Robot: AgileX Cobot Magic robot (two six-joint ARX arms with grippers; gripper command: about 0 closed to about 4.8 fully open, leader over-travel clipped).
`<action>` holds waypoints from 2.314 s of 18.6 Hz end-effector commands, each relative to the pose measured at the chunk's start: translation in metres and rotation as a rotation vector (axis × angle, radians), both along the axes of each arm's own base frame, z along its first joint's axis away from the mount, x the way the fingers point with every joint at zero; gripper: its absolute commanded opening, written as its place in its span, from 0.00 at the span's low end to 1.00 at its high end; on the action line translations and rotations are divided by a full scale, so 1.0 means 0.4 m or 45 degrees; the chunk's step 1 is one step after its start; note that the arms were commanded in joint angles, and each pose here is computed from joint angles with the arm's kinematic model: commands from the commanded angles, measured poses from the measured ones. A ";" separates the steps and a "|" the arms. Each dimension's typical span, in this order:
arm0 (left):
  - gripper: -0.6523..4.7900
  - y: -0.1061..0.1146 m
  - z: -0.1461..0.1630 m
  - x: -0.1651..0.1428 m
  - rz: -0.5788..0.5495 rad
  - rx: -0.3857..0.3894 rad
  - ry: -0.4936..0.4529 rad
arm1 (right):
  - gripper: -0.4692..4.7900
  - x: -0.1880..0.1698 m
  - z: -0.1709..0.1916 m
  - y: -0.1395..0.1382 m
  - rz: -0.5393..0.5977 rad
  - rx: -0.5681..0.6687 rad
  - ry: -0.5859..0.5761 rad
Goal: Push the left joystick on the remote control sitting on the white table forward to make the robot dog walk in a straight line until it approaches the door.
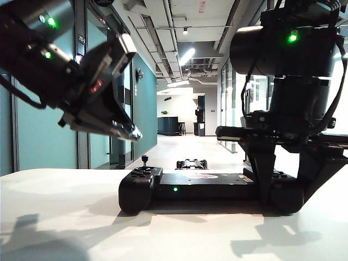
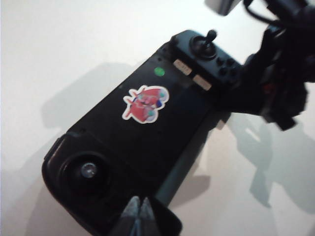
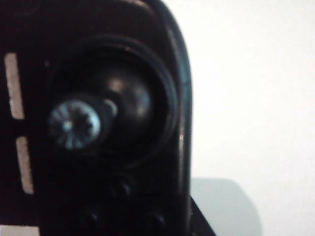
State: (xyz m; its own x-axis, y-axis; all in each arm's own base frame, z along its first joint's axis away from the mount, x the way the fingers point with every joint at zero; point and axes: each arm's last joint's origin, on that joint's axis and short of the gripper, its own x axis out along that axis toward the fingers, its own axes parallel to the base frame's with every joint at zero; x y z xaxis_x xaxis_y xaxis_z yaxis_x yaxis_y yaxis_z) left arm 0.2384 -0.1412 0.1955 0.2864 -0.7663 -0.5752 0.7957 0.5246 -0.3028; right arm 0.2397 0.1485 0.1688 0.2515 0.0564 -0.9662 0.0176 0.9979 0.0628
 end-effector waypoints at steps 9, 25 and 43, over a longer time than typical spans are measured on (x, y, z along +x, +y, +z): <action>0.11 -0.026 -0.071 0.044 -0.039 -0.029 0.006 | 0.37 -0.006 -0.007 -0.002 0.038 -0.011 0.045; 0.11 -0.038 -0.106 0.072 -0.011 -0.031 -0.052 | 0.37 -0.007 -0.007 -0.001 0.044 0.010 0.061; 0.11 -0.040 -0.103 0.077 0.003 -0.045 -0.083 | 0.37 -0.007 -0.007 -0.001 0.045 0.012 0.062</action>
